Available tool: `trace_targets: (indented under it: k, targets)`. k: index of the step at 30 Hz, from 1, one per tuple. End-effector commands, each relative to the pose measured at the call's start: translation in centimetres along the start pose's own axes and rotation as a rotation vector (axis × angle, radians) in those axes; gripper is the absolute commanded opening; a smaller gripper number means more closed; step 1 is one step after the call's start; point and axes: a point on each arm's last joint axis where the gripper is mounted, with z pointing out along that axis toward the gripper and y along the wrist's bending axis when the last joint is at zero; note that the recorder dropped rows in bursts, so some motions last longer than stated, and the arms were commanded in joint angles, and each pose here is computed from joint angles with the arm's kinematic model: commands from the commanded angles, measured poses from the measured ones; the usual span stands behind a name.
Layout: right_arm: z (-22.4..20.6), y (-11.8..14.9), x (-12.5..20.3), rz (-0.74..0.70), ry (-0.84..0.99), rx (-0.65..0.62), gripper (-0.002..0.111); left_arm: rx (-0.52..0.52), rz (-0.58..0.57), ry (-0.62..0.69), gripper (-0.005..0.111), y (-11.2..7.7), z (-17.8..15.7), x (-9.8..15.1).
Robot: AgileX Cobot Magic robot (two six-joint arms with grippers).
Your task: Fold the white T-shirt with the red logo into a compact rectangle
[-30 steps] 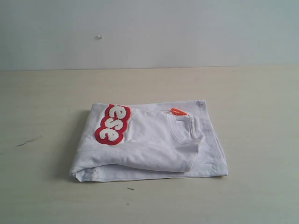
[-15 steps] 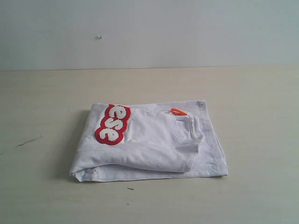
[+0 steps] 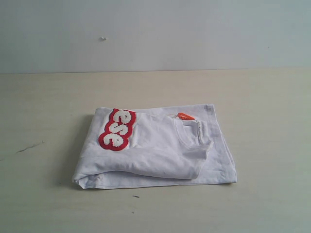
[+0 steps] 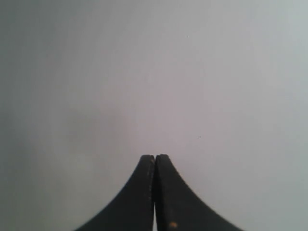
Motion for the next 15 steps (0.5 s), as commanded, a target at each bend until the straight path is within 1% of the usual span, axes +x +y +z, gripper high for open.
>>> trace_targets:
  k: [1, 6, 10, 15]
  targets:
    - [0.0, 0.0, -0.1, -0.004, -0.001, 0.007, 0.000, 0.011, -0.011, -0.013, 0.000, -0.1, 0.0, -0.1]
    - [0.0, 0.2, -0.1, 0.008, -0.001, 0.001, 0.000, 0.011, -0.011, -0.013, 0.000, -0.1, 0.0, -0.1]
    - [0.0, 1.0, -0.1, -0.025, -0.004, 0.069, 0.000, 0.011, -0.011, -0.013, 0.000, -0.1, 0.0, -0.1]
    - [0.2, 2.2, -0.5, -0.117, -0.048, 0.181, 0.000, 0.011, -0.011, -0.013, 0.000, -0.1, 0.0, -0.1]
